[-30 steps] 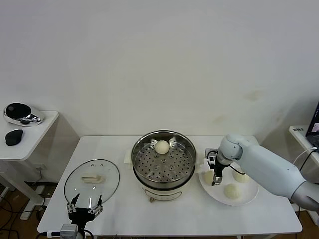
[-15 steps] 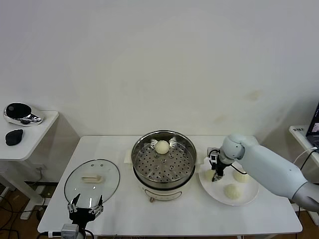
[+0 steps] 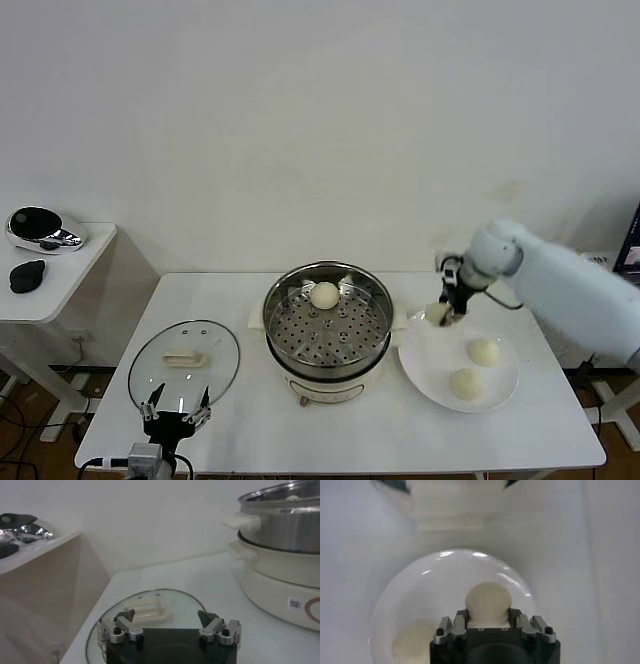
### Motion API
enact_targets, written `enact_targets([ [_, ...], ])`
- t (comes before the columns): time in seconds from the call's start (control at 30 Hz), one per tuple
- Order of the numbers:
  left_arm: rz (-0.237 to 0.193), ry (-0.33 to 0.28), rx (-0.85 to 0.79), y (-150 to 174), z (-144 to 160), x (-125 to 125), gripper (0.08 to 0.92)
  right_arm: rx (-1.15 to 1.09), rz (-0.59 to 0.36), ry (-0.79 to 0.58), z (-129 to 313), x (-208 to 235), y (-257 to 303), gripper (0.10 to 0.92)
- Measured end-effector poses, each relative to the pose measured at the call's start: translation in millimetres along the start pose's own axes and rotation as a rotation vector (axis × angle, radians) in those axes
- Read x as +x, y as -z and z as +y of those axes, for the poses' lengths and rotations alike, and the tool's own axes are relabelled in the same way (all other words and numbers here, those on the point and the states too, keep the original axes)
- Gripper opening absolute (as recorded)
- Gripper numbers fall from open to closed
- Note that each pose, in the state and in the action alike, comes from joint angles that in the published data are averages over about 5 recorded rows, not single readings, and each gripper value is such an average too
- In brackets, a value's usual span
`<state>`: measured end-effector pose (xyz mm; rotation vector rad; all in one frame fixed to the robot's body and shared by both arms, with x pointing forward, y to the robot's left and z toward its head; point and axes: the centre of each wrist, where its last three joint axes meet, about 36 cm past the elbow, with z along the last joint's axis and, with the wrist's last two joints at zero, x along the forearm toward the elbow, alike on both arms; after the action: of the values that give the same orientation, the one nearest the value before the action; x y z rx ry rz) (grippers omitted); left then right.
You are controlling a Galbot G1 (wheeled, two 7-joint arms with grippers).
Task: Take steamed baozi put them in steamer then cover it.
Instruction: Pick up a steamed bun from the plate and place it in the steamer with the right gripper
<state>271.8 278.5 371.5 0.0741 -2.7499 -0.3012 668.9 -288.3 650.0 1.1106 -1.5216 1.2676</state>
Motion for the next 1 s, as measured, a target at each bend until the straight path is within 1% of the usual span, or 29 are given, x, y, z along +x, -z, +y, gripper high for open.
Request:
enact_targets([
  [0.17,-0.009,0.001,-0.002,4,0,0,0.823,0.034,-0.049,-0.005,-13,48,40,0.509],
  [0.27,-0.012,0.004,-0.004,6,1,0,0.823,0.056,-0.075,0.009,-14,62,65,0.509],
  [0.4,-0.012,0.008,-0.005,9,3,2,0.823,0.080,-0.107,0.036,-13,69,99,0.509],
  [0.63,-0.012,0.012,-0.007,10,4,6,0.823,0.117,-0.139,0.089,-5,56,154,0.509],
  [1.0,-0.012,0.020,0.000,11,3,9,0.823,0.161,-0.144,0.152,14,-3,217,0.509],
])
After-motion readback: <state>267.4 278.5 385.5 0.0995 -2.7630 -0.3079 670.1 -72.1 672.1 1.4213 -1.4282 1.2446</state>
